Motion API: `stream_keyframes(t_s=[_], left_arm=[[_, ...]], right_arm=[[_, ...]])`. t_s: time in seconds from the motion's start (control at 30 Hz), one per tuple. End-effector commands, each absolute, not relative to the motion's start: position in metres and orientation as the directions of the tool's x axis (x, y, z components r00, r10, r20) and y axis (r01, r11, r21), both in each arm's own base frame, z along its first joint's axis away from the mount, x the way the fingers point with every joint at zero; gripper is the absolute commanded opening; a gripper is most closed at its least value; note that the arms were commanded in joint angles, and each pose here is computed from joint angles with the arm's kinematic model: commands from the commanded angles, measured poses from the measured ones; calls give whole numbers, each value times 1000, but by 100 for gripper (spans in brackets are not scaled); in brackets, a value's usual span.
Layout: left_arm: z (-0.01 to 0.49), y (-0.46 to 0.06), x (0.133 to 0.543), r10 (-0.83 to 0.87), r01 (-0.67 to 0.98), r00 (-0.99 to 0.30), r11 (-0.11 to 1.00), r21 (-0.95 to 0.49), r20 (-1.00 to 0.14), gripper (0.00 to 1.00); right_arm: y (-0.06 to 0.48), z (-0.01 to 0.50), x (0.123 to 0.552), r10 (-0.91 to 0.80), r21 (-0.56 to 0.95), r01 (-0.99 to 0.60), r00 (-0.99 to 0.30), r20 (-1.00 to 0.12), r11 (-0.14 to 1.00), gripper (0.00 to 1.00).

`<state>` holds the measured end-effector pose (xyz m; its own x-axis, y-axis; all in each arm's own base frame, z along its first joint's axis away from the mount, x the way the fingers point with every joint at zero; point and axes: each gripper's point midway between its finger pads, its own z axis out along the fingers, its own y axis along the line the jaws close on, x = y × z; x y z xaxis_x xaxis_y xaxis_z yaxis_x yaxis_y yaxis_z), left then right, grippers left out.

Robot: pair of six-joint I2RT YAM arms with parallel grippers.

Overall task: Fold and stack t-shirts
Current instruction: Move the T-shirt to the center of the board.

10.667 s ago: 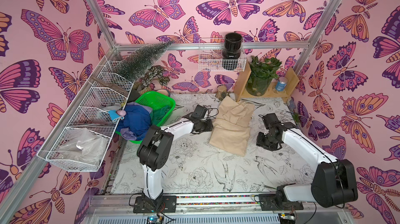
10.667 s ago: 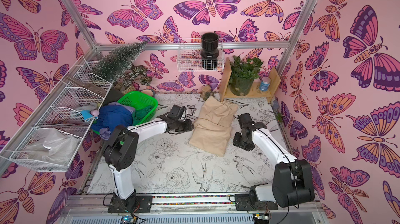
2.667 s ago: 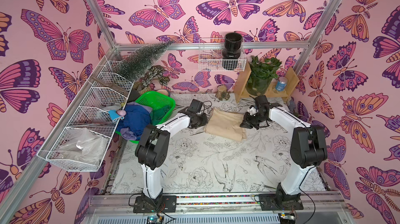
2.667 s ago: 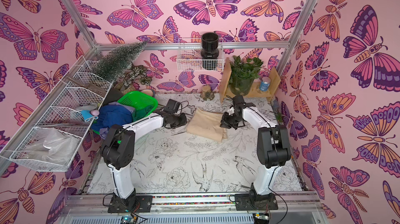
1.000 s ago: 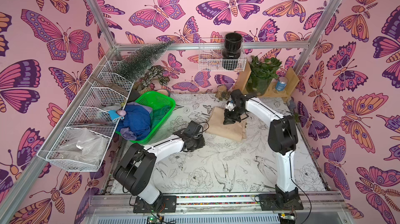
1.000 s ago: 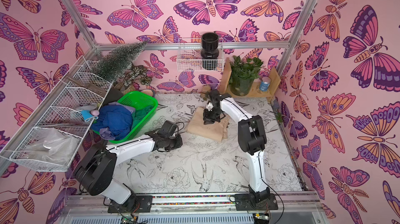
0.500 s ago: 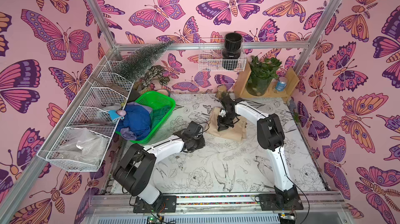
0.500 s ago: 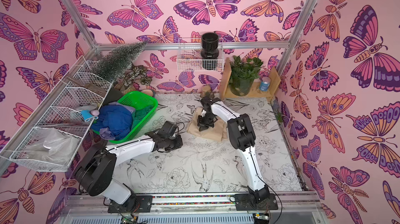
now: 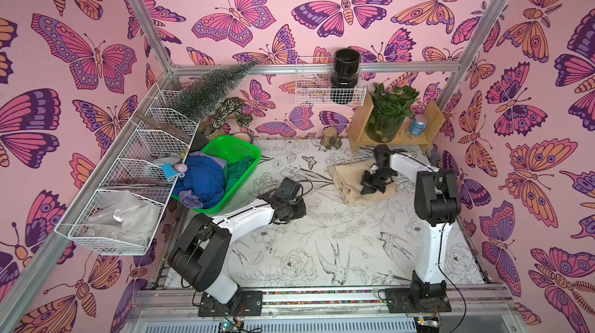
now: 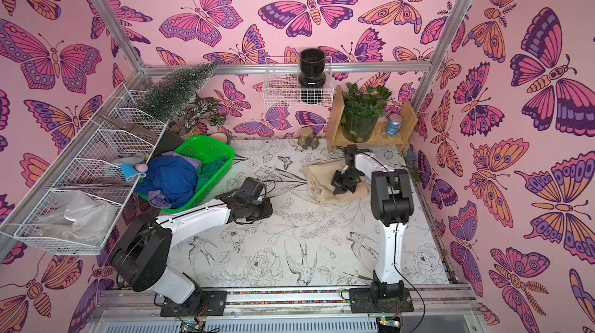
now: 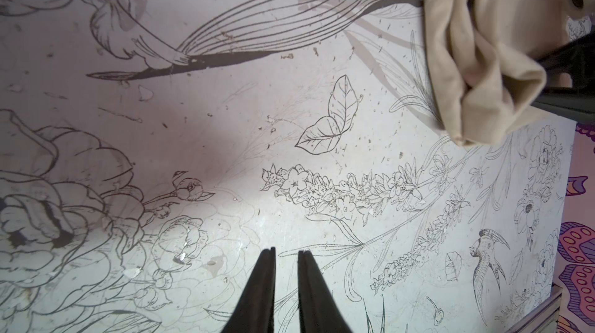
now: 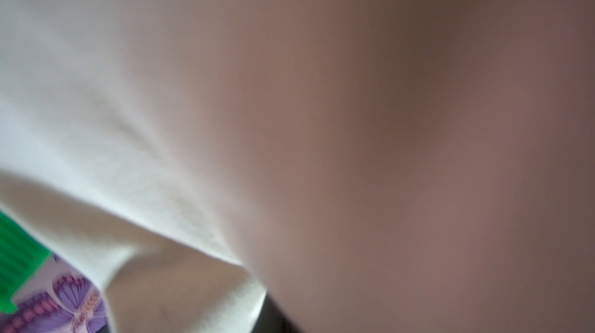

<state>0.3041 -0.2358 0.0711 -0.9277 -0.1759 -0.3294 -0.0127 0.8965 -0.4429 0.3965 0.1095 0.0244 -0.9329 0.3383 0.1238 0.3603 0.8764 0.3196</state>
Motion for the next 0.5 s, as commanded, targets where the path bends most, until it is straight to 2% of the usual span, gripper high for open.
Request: stream_keyframes(t_s=[0.0, 0.23, 0.33, 0.4, 0.47], left_arm=[[74, -237, 306, -154, 7, -928, 903, -430, -339, 19], [72, -238, 307, -158, 0, -931, 902, -432, -329, 19], [70, -237, 306, -163, -8, -932, 902, -432, -324, 19], [68, -237, 305, -167, -14, -933, 902, -432, -318, 19], [67, -237, 304, -169, -18, -934, 901, -433, -314, 19]], right_arm=[[45, 15, 374, 426, 150, 436, -900, 94, 888, 0], [-38, 18, 335, 602, 144, 610, -792, 100, 779, 0], [-70, 22, 317, 663, 80, 667, -745, 71, 741, 0], [-78, 30, 315, 681, 80, 682, -731, 43, 727, 0], [-65, 44, 325, 676, 167, 669, -737, 23, 724, 0]])
